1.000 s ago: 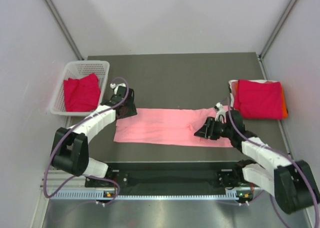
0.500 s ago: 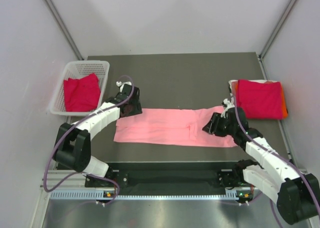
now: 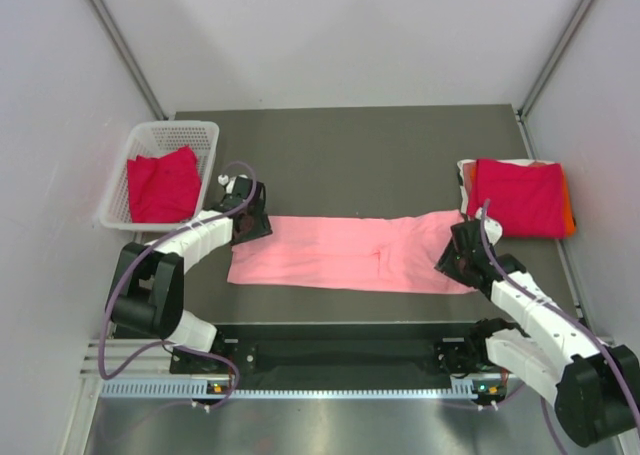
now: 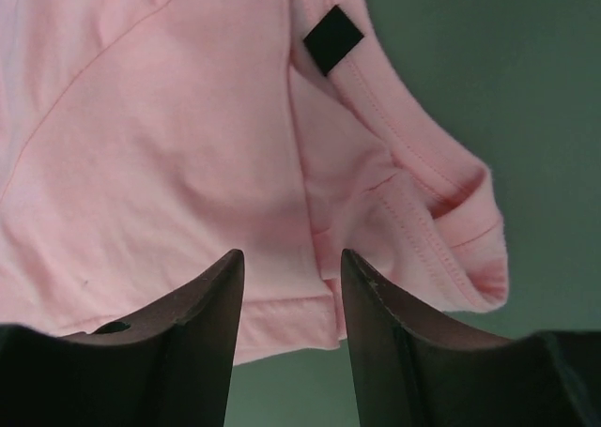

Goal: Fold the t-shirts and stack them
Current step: Fold the tshirt

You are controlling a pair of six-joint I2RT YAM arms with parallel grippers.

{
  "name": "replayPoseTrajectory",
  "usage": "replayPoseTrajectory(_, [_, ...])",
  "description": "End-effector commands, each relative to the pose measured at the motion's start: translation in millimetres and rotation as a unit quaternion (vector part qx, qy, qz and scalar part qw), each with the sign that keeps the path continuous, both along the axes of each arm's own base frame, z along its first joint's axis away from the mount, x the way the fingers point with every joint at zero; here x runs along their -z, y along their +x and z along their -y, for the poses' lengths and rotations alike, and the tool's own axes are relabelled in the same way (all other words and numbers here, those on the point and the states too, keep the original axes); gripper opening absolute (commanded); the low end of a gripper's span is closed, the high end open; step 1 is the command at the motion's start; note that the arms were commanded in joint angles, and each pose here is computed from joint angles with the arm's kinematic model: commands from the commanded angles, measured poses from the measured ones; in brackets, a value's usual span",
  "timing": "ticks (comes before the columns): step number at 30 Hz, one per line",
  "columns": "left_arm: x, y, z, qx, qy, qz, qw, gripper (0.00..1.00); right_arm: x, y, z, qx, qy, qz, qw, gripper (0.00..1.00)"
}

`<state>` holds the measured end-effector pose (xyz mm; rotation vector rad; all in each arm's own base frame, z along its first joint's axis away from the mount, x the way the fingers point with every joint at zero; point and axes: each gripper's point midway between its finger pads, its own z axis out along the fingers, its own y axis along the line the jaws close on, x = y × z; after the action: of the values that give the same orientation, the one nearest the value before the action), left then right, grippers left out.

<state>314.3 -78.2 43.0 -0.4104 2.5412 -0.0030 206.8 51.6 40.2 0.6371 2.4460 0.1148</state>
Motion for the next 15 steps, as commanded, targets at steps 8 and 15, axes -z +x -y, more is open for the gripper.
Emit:
replayPoseTrajectory(8, [-13, 9, -5, -0.019, -0.019, 0.052, 0.998, 0.64, 14, 13, 9, 0.045, -0.046, -0.044, 0.997, 0.53])
replayPoseTrajectory(15, [-22, 6, -10, -0.026, -0.017, 0.071, 0.997, 0.64, 38, 34, 1, 0.029, -0.066, -0.082, 0.994, 0.59])
